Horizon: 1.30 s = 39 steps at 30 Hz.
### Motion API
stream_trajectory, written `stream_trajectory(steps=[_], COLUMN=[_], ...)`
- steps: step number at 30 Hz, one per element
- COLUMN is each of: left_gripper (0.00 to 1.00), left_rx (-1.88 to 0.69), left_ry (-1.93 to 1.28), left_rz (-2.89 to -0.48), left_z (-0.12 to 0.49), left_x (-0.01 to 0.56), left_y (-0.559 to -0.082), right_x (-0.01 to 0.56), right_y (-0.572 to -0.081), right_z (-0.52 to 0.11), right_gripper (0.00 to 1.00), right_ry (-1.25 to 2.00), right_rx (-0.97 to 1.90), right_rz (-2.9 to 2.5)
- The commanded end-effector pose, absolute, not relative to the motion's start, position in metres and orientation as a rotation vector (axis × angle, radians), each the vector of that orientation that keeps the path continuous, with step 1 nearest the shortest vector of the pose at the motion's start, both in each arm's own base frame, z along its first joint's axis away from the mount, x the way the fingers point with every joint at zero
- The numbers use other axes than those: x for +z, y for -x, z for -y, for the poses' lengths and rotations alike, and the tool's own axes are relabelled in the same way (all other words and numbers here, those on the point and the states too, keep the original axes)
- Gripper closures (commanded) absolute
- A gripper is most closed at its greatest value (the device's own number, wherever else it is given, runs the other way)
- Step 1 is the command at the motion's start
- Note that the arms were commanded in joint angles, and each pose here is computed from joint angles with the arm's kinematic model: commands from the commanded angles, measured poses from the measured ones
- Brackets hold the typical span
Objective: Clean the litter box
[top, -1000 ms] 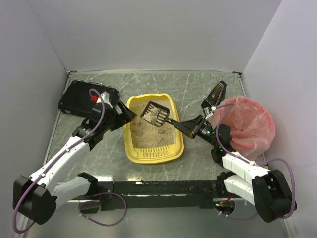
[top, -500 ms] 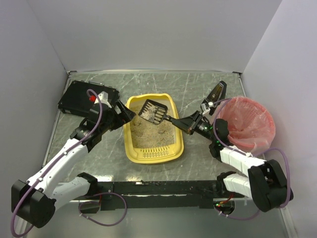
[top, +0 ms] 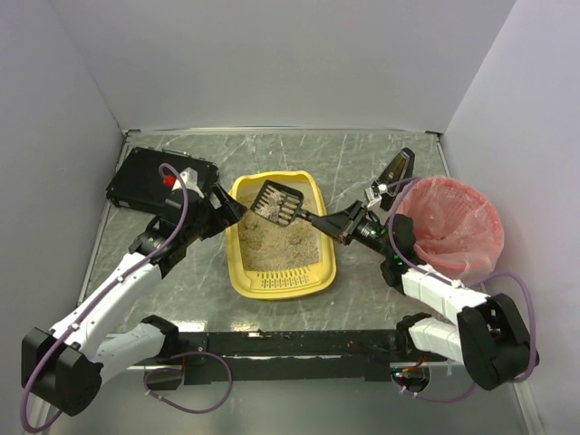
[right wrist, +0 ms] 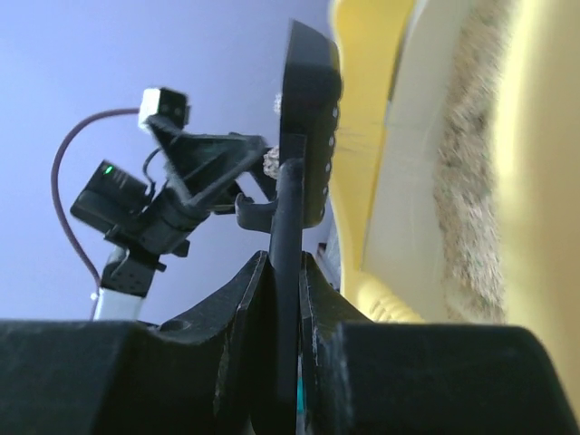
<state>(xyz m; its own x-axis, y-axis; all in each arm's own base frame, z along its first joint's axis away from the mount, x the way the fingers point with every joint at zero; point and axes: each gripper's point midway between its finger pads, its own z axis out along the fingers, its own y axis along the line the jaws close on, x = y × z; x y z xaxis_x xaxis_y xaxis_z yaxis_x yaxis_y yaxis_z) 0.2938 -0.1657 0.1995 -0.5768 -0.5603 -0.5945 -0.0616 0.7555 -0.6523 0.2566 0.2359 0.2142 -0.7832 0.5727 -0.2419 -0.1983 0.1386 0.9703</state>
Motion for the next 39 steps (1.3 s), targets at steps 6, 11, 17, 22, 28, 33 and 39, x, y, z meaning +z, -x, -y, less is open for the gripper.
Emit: stream_trajectory(steps=[6, 11, 17, 22, 28, 33, 39], left_gripper=[0.03, 0.03, 0.03, 0.03, 0.03, 0.03, 0.03], left_rx=[-0.784, -0.749, -0.742, -0.781, -0.759, -0.737, -0.749], left_ry=[0.436, 0.470, 0.457, 0.443, 0.459, 0.454, 0.440], left_rz=[-2.077, -2.071, -2.082, -2.070, -2.057, -2.077, -2.072], left_z=[0.171, 0.163, 0.163, 0.170, 0.167, 0.165, 0.165], left_x=[0.209, 0.207, 0.210, 0.212, 0.215, 0.213, 0.216], left_y=[-0.294, -0.293, -0.293, -0.296, -0.301, -0.298, -0.295], right_x=[0.264, 0.230, 0.219, 0.248, 0.250, 0.237, 0.264], right_y=[-0.276, -0.262, -0.253, -0.281, -0.278, -0.253, -0.259], right_z=[-0.217, -0.214, -0.222, -0.219, -0.214, -0.219, -0.226], right_gripper=[1.00, 1.00, 1.00, 1.00, 1.00, 1.00, 1.00], right_ry=[-0.269, -0.351, -0.291, -0.260, -0.305, -0.341, -0.281], right_rx=[1.519, 1.544, 1.560, 1.431, 1.448, 1.643, 1.612], right_rz=[-1.658, -1.752, -1.821, -1.743, -1.680, -1.742, -1.710])
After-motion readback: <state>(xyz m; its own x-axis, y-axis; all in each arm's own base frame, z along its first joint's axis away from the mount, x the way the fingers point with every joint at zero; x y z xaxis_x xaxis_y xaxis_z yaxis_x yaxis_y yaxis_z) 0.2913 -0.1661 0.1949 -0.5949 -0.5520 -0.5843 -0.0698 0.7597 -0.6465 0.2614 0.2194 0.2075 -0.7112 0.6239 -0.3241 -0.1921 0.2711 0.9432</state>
